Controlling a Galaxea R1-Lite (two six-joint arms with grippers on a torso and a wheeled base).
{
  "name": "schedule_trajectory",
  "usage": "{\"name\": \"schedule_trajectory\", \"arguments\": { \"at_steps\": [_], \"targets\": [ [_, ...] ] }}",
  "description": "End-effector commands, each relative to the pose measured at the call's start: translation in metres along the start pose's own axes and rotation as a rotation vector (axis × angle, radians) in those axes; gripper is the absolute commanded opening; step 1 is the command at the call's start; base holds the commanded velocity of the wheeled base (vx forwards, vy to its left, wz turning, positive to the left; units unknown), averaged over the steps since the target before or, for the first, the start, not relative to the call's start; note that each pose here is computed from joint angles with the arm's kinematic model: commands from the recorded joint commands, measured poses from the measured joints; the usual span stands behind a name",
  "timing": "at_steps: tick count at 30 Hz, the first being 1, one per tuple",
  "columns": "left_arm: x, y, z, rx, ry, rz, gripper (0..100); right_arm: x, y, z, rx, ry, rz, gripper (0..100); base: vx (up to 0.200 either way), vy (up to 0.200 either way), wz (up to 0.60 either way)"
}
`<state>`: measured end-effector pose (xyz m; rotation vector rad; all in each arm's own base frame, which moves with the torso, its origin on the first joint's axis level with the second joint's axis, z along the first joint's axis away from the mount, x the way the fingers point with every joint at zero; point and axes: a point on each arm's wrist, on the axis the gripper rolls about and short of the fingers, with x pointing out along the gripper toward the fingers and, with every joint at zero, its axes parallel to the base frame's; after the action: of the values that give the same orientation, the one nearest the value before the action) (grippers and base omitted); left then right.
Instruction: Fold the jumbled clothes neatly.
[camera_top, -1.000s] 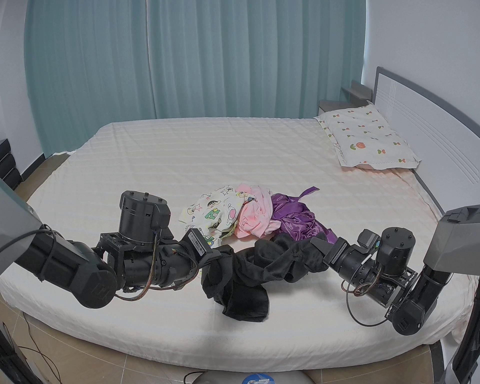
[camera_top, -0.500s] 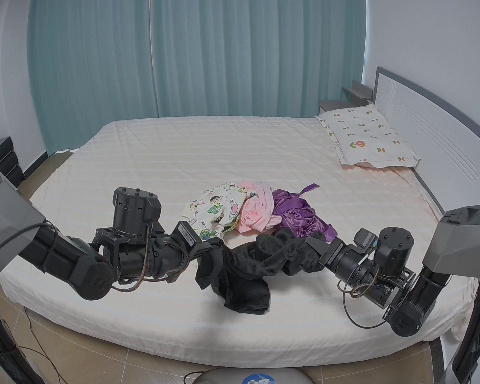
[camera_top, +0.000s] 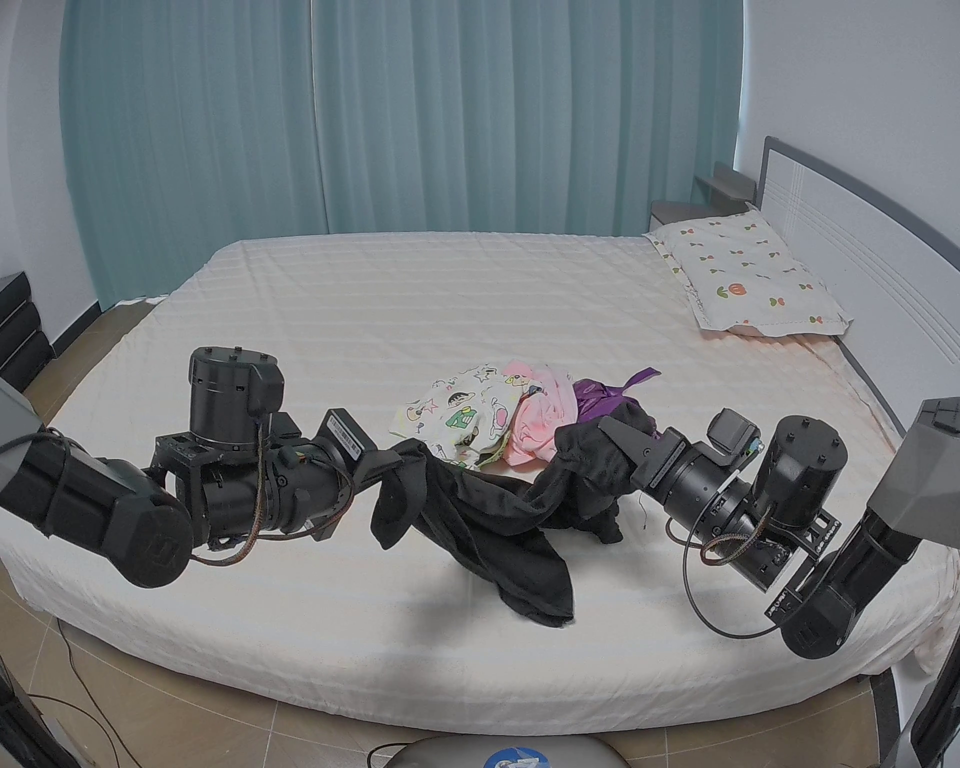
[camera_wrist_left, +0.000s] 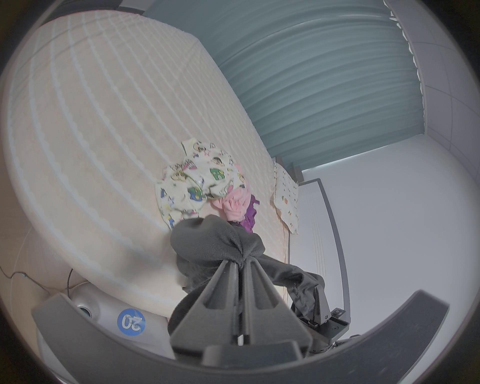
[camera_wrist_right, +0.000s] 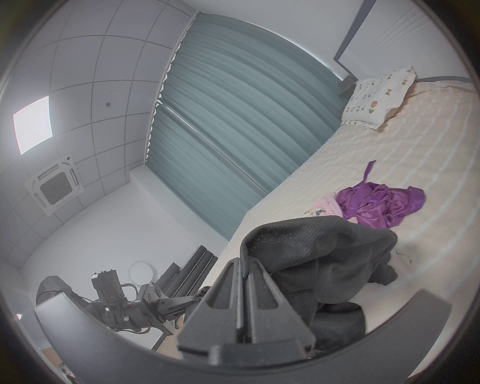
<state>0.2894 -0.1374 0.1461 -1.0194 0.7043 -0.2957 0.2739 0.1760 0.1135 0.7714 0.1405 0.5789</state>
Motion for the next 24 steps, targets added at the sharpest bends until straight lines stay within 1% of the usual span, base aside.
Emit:
{"name": "schedule_trajectory", "arguments": {
  "at_steps": [1,5,11,19,24],
  "targets": [
    [-0.007,-0.005,0.004,0.005,-0.020,-0.021,0,0.003,0.011,0.003,-0.009,-0.023,0.048,0,0.000,0.200,0.00],
    [-0.009,-0.005,0.006,0.002,-0.032,-0.022,0,0.011,0.016,0.004,-0.042,-0.041,0.074,0,0.000,0.200,0.00],
    [-0.014,-0.010,0.008,0.007,-0.042,-0.039,0,0.007,0.031,0.013,-0.044,-0.072,0.119,0,0.000,0.200,0.00],
    [-0.021,-0.012,0.015,0.004,-0.070,-0.052,0,0.005,0.032,0.014,-0.042,-0.070,0.121,0,0.000,0.200,0.00],
    [-0.026,-0.014,0.019,0.001,-0.088,-0.063,0,0.004,0.036,0.019,-0.042,-0.089,0.135,0,0.000,0.200,0.00]
  ]
}}
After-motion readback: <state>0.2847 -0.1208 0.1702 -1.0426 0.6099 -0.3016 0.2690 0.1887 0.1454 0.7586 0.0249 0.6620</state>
